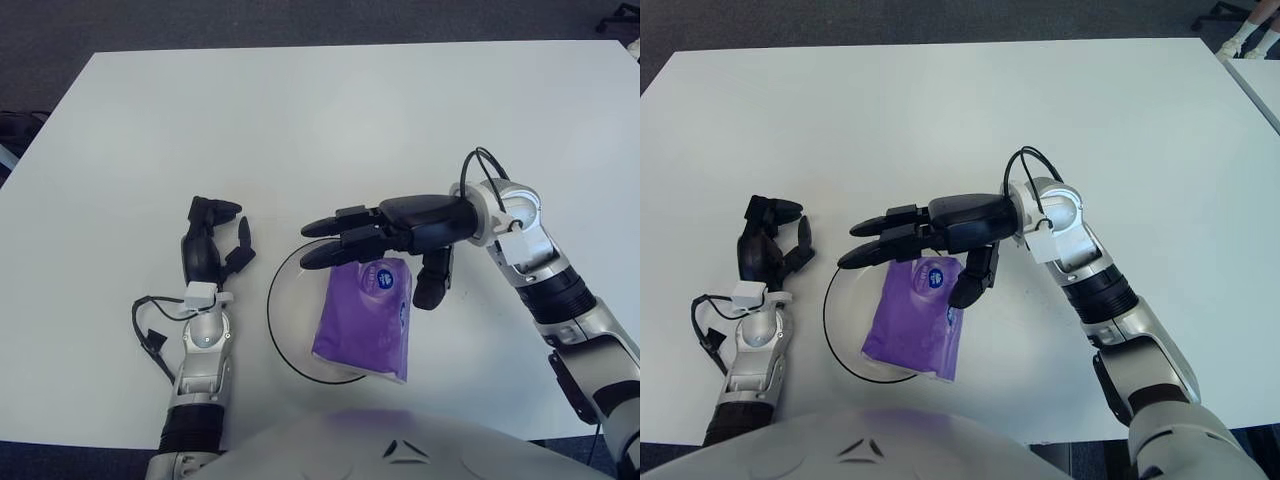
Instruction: Put the tissue paper into the plate.
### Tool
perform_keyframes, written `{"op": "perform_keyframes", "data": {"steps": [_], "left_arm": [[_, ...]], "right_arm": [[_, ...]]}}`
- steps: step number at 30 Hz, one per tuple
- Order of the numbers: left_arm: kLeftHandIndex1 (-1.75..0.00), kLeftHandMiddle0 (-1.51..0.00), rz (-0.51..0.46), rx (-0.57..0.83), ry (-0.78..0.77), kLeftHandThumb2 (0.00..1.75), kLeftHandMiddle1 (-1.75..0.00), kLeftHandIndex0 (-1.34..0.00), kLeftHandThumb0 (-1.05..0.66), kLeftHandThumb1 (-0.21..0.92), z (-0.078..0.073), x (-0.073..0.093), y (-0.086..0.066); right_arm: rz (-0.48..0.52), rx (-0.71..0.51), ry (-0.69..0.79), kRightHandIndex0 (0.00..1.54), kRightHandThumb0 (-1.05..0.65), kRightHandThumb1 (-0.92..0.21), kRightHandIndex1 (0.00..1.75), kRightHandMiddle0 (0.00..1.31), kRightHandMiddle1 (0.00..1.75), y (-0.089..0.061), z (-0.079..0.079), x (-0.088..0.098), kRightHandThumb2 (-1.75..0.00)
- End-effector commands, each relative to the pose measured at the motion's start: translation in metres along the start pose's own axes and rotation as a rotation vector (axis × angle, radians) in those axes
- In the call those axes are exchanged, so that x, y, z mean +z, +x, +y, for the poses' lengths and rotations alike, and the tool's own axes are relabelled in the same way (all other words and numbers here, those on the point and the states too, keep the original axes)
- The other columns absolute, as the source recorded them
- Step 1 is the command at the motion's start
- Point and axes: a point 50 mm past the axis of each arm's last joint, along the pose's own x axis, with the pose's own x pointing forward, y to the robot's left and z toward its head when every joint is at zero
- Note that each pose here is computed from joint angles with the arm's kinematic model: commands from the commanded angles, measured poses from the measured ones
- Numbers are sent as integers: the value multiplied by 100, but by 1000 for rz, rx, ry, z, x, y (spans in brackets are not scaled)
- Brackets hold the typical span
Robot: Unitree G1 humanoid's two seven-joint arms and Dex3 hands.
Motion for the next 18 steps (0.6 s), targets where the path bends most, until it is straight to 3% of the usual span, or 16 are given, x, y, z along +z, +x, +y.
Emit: {"op": "perform_keyframes", "data": {"steps": [1, 14, 18], "left_arm": [[-175, -49, 256, 4, 76, 82, -164, -31, -38, 71, 6, -47, -29], [-175, -49, 286, 14, 79, 81, -164, -31, -38, 72, 4, -46, -31], [-175, -49, 274, 16, 82, 81, -164, -31, -38, 72, 4, -47, -31]], "right_arm": [[1, -10, 18, 0, -105, -92, 0, 0, 0, -1, 2, -2, -86], [27, -120, 82, 0, -105, -92, 0, 0, 0, -6, 0, -2, -91], [7, -235, 85, 0, -101, -92, 0, 0, 0, -8, 6, -7, -99]]}}
